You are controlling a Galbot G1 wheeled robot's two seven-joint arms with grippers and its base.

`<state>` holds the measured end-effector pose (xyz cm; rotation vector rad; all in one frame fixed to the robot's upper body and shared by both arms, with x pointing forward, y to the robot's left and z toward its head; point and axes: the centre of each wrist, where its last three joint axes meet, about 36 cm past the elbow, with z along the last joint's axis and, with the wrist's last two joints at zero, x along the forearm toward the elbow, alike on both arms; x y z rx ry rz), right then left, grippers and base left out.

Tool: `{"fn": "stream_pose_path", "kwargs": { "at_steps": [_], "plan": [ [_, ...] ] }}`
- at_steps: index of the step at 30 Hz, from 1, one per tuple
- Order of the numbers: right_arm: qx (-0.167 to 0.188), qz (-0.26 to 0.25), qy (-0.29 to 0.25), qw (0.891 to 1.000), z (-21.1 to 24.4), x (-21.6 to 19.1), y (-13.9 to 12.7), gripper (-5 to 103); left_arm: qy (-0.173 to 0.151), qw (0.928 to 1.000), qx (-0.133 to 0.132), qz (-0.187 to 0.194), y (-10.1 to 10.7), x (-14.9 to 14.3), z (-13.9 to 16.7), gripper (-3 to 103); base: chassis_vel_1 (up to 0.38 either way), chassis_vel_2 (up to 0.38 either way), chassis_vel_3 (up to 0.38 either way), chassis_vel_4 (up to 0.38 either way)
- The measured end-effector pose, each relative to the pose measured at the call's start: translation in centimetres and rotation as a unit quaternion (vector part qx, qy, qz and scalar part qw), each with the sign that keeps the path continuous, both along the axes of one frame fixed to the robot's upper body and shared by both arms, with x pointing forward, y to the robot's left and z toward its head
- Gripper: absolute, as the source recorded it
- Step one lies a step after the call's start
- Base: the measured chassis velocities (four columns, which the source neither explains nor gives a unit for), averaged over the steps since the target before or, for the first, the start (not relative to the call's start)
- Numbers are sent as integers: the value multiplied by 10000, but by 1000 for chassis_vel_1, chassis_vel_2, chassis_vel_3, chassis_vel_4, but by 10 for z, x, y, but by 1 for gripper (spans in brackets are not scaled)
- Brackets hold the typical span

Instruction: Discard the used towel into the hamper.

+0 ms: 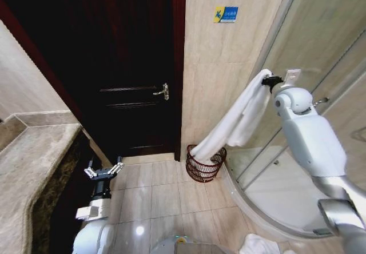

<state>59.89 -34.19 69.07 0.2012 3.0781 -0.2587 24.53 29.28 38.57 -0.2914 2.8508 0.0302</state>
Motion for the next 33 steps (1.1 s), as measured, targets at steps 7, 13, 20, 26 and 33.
{"fn": "stream_pose_path", "kwargs": {
  "at_steps": [7, 13, 20, 26, 33],
  "plan": [
    [135, 304, 62, 9994, -22, 5, 63, 5, -20, 10000, 17, 73, 3, -4, -1, 100, 0, 0, 0, 0],
    [280, 221, 215, 9991, -48, 14, 76, 5, 2, 9999, 40, 133, 13, -5, -3, 100, 0, 0, 0, 0],
    [313, 190, 454, 9983, -87, 10, 63, 5, 78, 9999, 14, 79, 10, -3, -12, 100, 0, 0, 0, 0],
    [450, 269, 542, 9972, -118, 5, 78, 5, 137, 9999, 18, -32, 0, -2, -18, 100, 0, 0, 0, 0],
    [662, 260, 644, 9954, -148, 12, 87, 5, 202, 9998, -9, -76, -9, -7, -21, 100, 0, 0, 0, 0]
  ]
}}
